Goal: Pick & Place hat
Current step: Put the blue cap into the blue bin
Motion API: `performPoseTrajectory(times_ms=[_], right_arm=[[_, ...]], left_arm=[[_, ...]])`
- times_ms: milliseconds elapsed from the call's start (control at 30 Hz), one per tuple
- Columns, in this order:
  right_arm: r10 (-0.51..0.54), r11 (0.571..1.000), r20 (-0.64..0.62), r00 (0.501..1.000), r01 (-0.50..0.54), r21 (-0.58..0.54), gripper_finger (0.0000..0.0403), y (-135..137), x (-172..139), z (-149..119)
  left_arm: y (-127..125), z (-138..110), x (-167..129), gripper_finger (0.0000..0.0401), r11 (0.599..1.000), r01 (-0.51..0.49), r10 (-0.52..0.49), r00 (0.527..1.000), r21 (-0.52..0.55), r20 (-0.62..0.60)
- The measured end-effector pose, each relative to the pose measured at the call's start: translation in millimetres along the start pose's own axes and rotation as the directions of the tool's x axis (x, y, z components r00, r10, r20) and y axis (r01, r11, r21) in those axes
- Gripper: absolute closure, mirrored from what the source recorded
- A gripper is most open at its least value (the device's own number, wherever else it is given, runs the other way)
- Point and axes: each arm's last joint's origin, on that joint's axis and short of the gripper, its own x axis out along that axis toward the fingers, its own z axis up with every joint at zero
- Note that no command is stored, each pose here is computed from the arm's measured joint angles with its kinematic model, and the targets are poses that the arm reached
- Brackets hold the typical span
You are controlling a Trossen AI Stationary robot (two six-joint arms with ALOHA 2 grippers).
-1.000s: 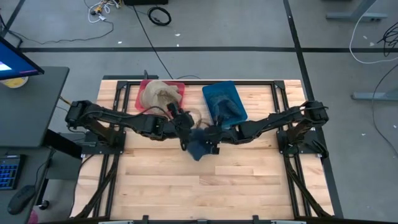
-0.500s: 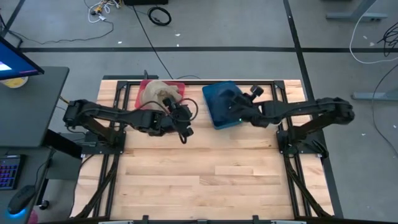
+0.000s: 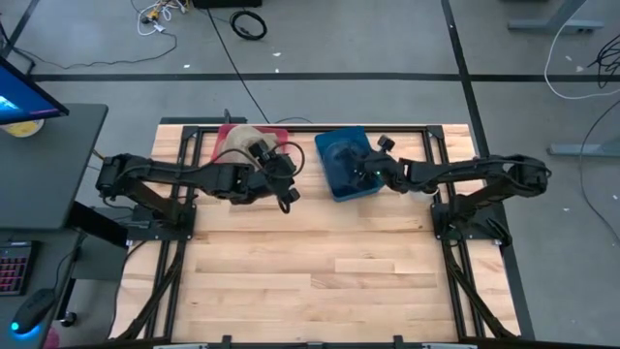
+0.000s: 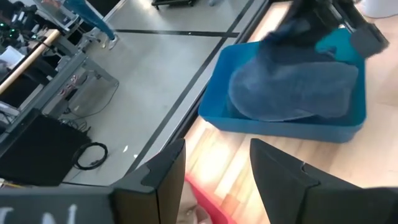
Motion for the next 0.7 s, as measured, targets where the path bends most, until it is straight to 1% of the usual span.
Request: performPoseTrajectory(times_ms=[100, 167, 267, 367, 567, 700], right_arm=[[0.062, 0.998, -0.032, 0.998, -0.063, -0.022, 0.037, 3, 10, -13], [0.077, 0.997, -0.063, 0.995, -0.079, -0.026, 0.0363, 4, 16, -21], [0.074, 0.996, -0.097, 0.993, -0.078, -0.04, 0.0345, 5, 26, -27], [0.064, 0.995, -0.108, 0.992, -0.071, -0.065, 0.032, 7, 34, -30], [0.065, 0.997, -0.092, 0.994, -0.068, -0.024, 0.0258, 6, 37, -29], [0.066, 0.997, -0.112, 0.992, -0.069, -0.031, 0.0218, 6, 37, -31]], left_arm=[[4, 0, 4, 0.0218, 1.0, -0.013, 0.013, 1.0, -0.007, -0.007], [6, 0, 6, 0.0218, 1.0, -0.021, 0.021, 1.0, -0.011, -0.012], [9, 0, 9, 0.0218, 0.999, -0.031, 0.031, 0.999, -0.017, -0.018], [11, 0, 11, 0.0218, 0.999, -0.039, 0.039, 0.999, -0.02, -0.023], [11, 0, 11, 0.0218, 0.999, -0.039, 0.039, 0.999, -0.02, -0.023], [11, 0, 11, 0.0218, 0.999, -0.04, 0.039, 0.999, -0.019, -0.024]])
